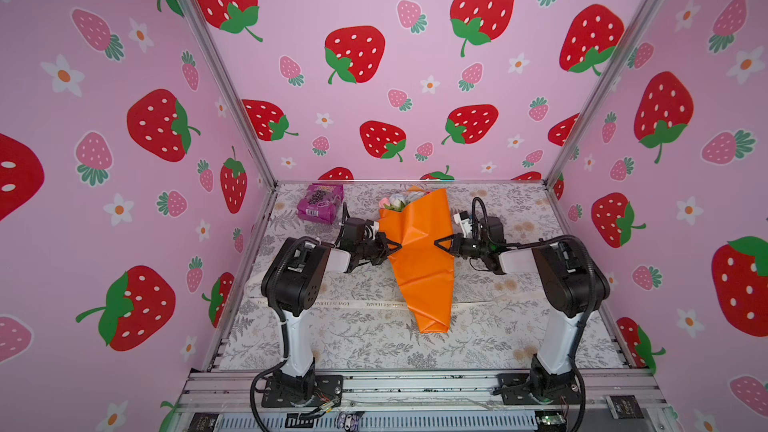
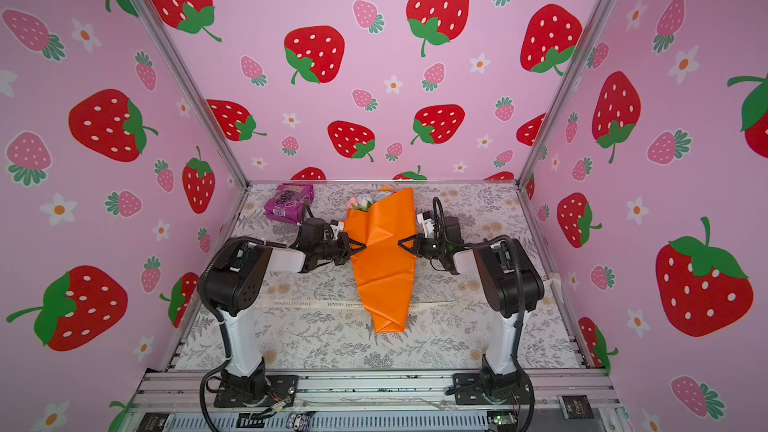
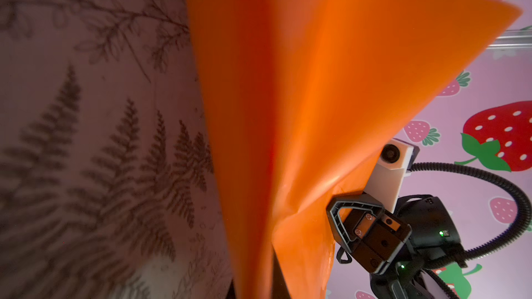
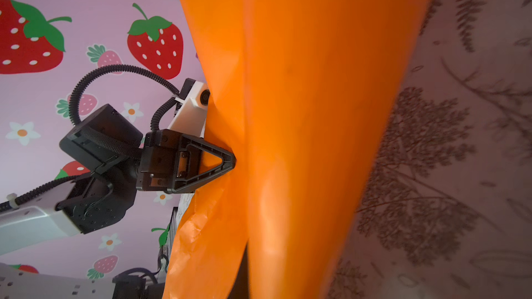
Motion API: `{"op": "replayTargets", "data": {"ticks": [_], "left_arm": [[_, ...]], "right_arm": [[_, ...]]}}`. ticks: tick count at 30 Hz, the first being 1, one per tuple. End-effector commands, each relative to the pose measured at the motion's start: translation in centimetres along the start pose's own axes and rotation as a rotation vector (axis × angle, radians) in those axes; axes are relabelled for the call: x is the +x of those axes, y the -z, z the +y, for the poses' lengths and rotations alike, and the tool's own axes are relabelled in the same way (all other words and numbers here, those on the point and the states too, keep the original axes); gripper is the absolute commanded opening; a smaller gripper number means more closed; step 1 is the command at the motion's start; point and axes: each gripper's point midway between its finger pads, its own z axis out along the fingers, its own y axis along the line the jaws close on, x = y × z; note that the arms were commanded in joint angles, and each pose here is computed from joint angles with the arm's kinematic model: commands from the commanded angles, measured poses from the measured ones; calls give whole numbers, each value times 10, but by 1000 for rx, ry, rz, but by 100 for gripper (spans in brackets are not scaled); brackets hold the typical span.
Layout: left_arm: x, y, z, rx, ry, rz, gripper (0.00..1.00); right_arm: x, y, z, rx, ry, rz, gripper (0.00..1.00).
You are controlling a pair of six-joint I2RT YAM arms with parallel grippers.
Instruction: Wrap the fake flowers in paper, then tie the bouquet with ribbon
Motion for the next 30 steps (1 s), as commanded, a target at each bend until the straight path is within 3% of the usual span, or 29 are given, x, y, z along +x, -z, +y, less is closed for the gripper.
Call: {"op": "replayTargets", "data": {"ticks": [1,12,14,16,17,20,23,27,30], "left_arm": [[15,17,23,-67,23,-2,0],[53,31,51,-105,31,19,0],[57,32,57,-113,40,18,0],[58,31,62,-117,48,14,0],[58,31,63,-116,53,11,0],[58,31,65,-114,61,3,0],[58,29,63,-102,61,10,0],[57,28,60,-89,53,24,0],[58,26,57,-76,45,38,0]], "right_arm": [[21,5,8,-1,-15,3,4],[89,20,1,50,-73,58,7],[95,22,-4,67,-82,63,15],[100,26,-11,112,-77,80,29],[100,30,-16,153,-73,88,37],[97,47,-29,281,-58,89,48],[94,70,-32,424,-45,84,51],[105,116,-51,695,-149,52,51],[122,140,-52,758,-246,9,55]]}}
